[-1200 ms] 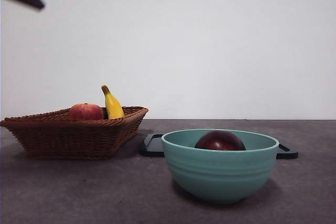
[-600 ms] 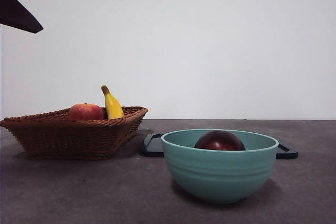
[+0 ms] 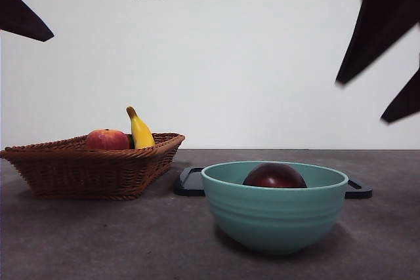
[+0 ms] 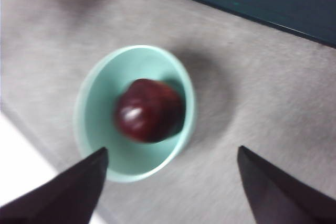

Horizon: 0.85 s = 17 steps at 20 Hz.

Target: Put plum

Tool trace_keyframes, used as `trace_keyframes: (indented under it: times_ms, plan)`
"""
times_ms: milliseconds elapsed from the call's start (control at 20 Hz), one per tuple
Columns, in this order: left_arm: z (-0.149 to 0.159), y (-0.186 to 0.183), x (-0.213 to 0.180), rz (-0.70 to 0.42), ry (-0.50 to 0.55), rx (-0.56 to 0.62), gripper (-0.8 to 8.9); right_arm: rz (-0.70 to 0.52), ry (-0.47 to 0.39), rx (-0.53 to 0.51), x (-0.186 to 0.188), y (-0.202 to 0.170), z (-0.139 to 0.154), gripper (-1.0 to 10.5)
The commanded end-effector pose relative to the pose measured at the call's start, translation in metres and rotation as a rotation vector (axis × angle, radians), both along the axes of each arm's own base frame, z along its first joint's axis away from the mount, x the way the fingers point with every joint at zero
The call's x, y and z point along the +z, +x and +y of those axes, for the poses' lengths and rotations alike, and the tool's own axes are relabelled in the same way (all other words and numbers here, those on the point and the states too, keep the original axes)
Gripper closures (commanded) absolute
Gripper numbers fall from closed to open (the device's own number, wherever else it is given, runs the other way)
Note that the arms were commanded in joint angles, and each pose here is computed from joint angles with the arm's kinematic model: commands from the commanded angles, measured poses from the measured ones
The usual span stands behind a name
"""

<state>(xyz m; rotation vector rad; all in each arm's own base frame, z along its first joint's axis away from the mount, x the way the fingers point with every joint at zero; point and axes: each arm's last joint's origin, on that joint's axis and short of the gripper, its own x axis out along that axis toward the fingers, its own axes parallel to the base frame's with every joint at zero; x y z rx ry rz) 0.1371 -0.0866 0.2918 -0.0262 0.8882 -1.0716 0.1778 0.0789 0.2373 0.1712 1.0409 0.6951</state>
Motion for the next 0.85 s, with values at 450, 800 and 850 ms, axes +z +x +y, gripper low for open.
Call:
trace_keyframes:
  times_ms: [450,800,850]
  plan:
    - [-0.002,0.001,0.003,-0.02,-0.015,-0.011,4.16,-0.018,-0.156,-0.001,-0.044,0.03,0.052,7.5]
    - [-0.002,0.001,0.003,-0.02,-0.015,-0.011,4.16,-0.009,-0.181,0.016,-0.056,0.033,0.062,8.5]
    - [-0.002,0.001,0.003,-0.02,-0.015,-0.011,4.16,-0.009,-0.181,0.018,-0.056,0.033,0.063,8.6]
